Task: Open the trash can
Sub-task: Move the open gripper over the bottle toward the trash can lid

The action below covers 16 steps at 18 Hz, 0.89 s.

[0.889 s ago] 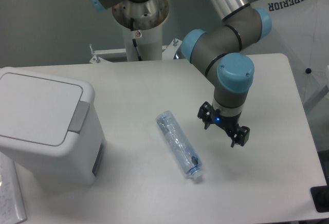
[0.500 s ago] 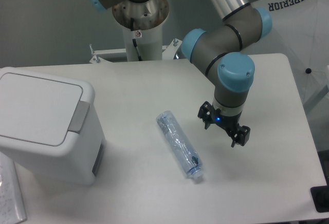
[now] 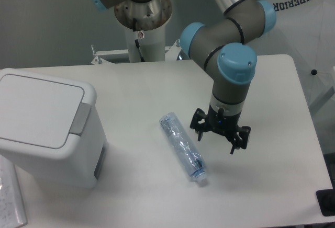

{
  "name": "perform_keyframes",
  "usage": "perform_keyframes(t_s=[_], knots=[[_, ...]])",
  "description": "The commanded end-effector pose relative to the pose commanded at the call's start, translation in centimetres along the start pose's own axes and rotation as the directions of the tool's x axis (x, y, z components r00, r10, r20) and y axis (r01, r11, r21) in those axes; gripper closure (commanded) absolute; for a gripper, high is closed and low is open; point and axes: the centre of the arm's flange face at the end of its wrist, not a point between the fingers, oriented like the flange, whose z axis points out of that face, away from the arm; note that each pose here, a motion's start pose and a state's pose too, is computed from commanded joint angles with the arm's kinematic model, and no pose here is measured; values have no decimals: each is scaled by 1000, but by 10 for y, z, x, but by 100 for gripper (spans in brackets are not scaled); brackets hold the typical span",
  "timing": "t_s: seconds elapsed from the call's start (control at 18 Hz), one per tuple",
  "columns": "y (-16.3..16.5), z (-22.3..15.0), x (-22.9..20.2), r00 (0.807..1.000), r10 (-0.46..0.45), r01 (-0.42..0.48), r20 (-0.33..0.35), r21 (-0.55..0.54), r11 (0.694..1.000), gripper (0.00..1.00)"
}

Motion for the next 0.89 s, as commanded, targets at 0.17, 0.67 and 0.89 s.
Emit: perform_keyframes(t_s=[0.17, 0.67, 0.89], knots=[[-29, -8, 36, 999, -33, 33, -7, 30, 999, 0], [-69, -78, 114, 988, -131, 141, -77, 156, 978, 0], [-66, -105, 131, 977, -154, 182, -148, 198, 963, 0]])
